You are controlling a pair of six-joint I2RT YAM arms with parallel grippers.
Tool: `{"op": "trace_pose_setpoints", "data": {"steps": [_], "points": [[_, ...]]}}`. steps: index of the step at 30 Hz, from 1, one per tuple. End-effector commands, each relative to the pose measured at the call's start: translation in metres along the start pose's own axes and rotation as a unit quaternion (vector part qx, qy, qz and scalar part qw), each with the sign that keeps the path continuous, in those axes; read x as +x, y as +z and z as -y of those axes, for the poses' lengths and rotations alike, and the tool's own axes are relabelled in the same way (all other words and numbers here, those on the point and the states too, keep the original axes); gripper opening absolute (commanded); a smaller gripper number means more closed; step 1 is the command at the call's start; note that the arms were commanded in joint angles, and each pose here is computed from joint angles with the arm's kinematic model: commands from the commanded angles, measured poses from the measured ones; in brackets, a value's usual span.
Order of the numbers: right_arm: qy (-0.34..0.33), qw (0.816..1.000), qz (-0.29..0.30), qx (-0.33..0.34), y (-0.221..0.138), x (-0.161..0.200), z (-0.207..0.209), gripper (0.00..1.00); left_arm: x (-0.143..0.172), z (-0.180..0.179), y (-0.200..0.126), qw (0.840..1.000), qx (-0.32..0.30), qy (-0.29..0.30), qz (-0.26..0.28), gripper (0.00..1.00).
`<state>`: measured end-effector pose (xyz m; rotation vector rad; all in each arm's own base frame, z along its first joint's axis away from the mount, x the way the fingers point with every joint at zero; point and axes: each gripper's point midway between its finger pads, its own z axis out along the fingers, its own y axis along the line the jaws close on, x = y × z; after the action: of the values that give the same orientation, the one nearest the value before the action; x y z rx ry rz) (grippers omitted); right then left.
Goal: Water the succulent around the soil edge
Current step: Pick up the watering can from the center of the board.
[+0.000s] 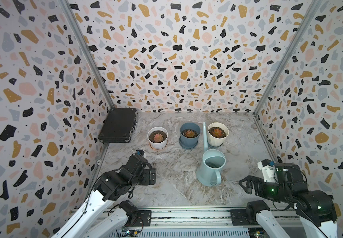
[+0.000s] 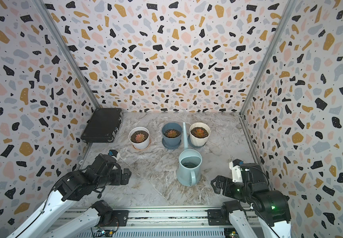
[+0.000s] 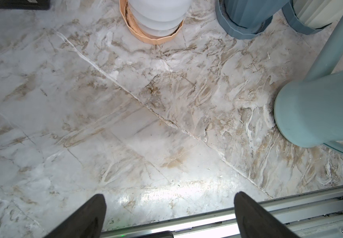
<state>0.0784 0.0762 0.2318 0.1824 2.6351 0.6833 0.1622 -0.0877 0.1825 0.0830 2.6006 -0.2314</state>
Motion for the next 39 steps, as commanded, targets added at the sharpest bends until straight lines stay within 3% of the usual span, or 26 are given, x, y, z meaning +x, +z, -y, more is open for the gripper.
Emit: {"op": "trace_pose_setpoints", "data": {"steps": [1,7,12,21,28,32,36,39], "points": [[-0.020,0.998,-0.031,-0.049,-0.002,0.017,-0.014,1.00,-0.002,0.007,0.002,1.000,0.010,0.000,-0.007,0.99],[-0.036,0.996,-0.042,-0.073,-0.007,0.028,-0.020,1.00,-0.001,0.006,0.006,1.000,0.001,0.001,-0.018,0.99],[-0.052,0.998,-0.003,-0.027,-0.003,0.012,-0.005,1.00,0.004,0.002,0.009,1.000,-0.008,-0.002,-0.023,0.99],[-0.120,0.983,0.102,0.093,0.007,-0.090,0.009,1.00,-0.002,-0.001,0.006,1.000,-0.020,0.000,-0.015,0.99],[-0.157,0.970,0.147,0.115,0.009,-0.167,-0.013,1.00,-0.005,-0.006,0.003,0.999,-0.034,-0.001,-0.006,0.99],[-0.187,0.967,0.131,0.112,0.024,-0.166,-0.024,1.00,-0.006,-0.007,0.005,0.999,-0.038,-0.002,-0.005,0.99],[-0.256,0.955,0.101,0.108,0.037,-0.137,-0.044,1.00,-0.006,-0.006,0.011,0.999,-0.044,0.000,-0.011,0.99],[-0.270,0.952,0.100,0.102,0.028,-0.114,-0.049,1.00,-0.007,-0.006,0.014,0.999,-0.047,0.001,-0.014,0.99]]}}
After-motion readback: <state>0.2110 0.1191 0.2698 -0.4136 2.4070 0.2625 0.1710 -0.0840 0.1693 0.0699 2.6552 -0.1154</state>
